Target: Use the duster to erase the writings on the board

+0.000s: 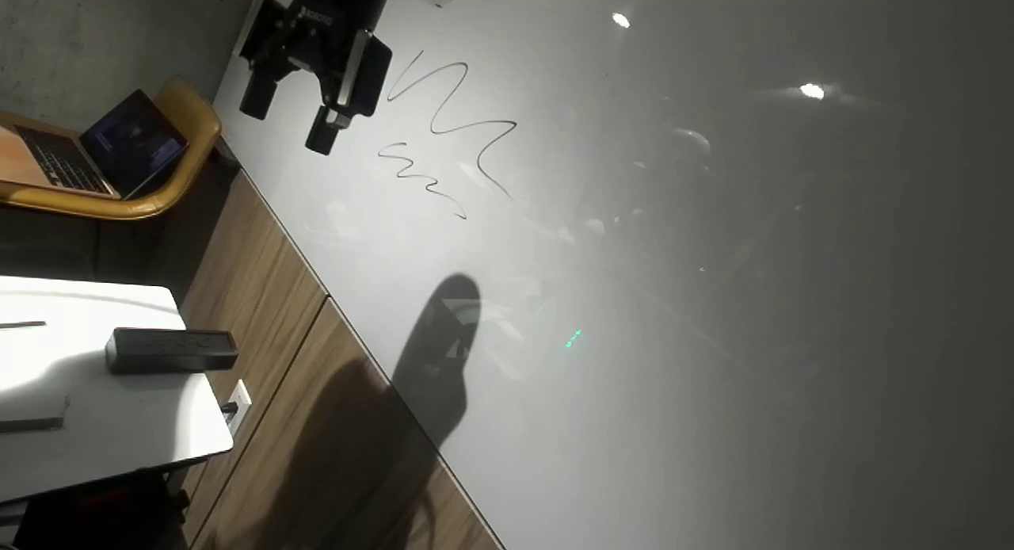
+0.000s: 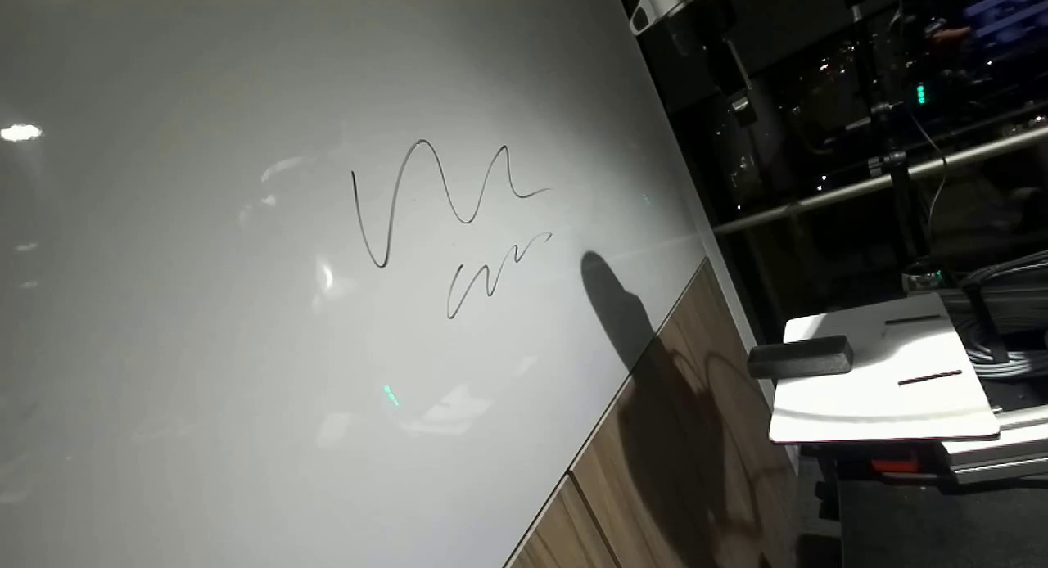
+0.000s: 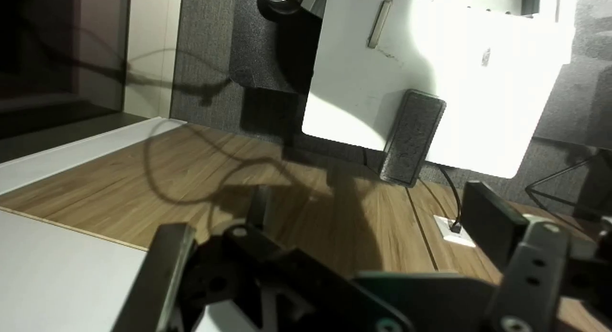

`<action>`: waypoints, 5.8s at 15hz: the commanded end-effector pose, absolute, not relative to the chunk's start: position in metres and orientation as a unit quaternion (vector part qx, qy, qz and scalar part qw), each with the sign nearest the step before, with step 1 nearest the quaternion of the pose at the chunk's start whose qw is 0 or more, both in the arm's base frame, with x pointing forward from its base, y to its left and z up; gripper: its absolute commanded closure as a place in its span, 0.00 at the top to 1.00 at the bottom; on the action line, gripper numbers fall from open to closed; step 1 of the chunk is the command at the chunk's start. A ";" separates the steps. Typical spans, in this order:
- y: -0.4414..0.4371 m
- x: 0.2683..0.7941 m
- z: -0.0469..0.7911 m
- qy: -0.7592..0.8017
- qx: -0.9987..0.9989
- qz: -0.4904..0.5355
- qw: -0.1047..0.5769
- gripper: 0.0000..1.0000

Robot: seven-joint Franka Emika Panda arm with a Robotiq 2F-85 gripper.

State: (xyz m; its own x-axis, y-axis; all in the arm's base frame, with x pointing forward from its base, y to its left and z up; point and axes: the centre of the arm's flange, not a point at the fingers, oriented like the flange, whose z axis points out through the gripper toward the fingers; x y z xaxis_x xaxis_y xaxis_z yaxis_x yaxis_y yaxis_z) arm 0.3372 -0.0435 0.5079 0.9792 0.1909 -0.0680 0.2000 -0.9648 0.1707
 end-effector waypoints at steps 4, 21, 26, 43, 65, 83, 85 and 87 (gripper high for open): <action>-0.009 0.325 0.475 0.091 0.994 0.031 0.045 1.00; 0.004 0.340 0.289 0.014 0.997 -0.031 0.074 1.00; 0.001 0.333 0.245 0.028 0.996 -0.062 0.055 1.00; 0.019 0.332 0.205 0.034 0.997 -0.032 0.058 1.00; 0.075 0.359 0.271 0.073 0.996 0.035 0.048 0.30; 0.117 0.522 0.495 0.004 0.936 0.341 0.081 0.30; 0.119 0.529 0.511 -0.003 0.933 0.351 0.077 0.30; 0.121 0.535 0.530 -0.009 0.930 0.361 0.072 0.30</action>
State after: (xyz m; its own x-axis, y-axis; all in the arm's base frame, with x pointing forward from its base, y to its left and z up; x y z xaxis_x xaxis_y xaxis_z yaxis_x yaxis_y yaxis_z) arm 0.5123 0.1140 0.4968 0.7760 0.0509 0.6287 -0.0480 -0.9891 0.1393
